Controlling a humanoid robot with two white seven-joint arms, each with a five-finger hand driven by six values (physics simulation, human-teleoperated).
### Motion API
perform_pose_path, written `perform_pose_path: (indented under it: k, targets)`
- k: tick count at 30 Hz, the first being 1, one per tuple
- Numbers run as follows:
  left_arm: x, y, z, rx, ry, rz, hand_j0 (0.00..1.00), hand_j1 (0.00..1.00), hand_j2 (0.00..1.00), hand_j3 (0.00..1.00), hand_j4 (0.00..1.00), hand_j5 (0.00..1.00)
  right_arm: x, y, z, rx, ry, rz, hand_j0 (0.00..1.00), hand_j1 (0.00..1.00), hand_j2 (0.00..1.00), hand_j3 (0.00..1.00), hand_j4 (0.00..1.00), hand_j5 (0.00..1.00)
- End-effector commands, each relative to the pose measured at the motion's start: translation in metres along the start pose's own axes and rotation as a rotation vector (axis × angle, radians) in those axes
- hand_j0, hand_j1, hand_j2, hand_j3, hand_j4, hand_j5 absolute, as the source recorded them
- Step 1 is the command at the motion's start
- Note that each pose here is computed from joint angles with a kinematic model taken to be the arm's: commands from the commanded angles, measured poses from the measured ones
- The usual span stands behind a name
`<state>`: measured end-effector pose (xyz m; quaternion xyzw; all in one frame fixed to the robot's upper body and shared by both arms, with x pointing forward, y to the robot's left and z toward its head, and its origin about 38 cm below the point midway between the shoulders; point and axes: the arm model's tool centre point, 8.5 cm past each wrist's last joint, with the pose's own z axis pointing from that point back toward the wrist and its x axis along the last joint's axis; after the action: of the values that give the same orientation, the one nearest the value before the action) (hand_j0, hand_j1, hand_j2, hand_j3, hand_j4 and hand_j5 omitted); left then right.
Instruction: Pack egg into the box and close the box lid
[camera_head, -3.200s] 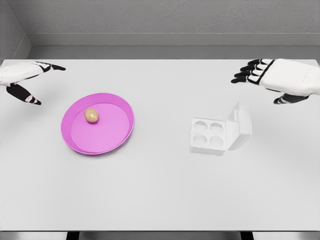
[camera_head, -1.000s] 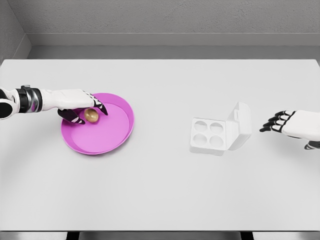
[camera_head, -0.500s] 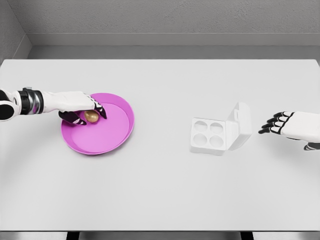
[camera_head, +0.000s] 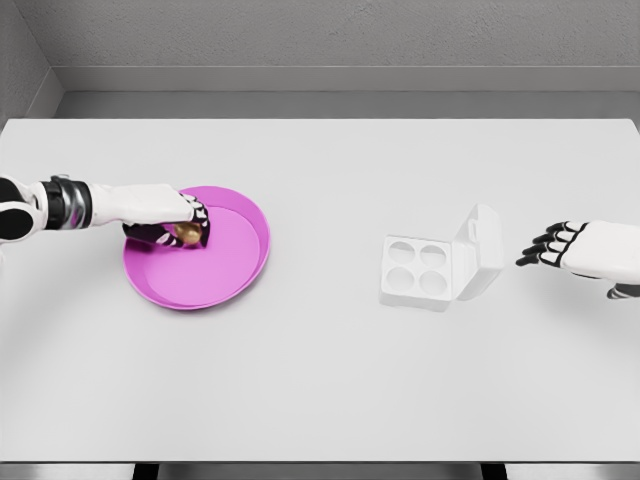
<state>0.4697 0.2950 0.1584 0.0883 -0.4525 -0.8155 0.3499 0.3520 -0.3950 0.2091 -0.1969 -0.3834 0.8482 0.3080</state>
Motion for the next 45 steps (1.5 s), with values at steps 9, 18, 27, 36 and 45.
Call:
perform_pose_path:
  k: [9, 18, 27, 36, 45]
  targets:
    - [0.052, 0.042, -0.011, 0.074, -0.134, -0.129, 0.31, 0.31, 0.31, 0.31, 0.31, 0.31, 0.003, -0.002, 0.000, -0.005, -0.006, 0.006, 1.00, 1.00, 1.00, 1.00, 1.00, 1.00]
    - [0.115, 0.079, -0.068, 0.145, -0.307, -0.181, 0.30, 0.30, 0.30, 0.30, 0.30, 0.30, 0.003, -0.002, 0.000, -0.004, -0.007, 0.005, 1.00, 1.00, 1.00, 1.00, 1.00, 1.00]
    - [0.201, 0.110, -0.131, 0.166, -0.502, -0.235, 0.27, 0.27, 0.27, 0.27, 0.27, 0.27, 0.003, -0.002, 0.000, -0.004, -0.008, 0.006, 1.00, 1.00, 1.00, 1.00, 1.00, 1.00]
    - [0.208, 0.107, -0.156, 0.139, -0.489, -0.224, 0.28, 0.28, 0.28, 0.28, 0.28, 0.28, 0.003, -0.003, 0.000, -0.006, -0.008, 0.008, 1.00, 1.00, 1.00, 1.00, 1.00, 1.00]
    - [0.203, 0.097, -0.162, 0.105, -0.478, -0.211, 0.41, 0.41, 0.41, 0.41, 0.41, 0.41, 0.004, -0.004, 0.000, -0.006, -0.009, 0.009, 1.00, 1.00, 1.00, 1.00, 1.00, 1.00]
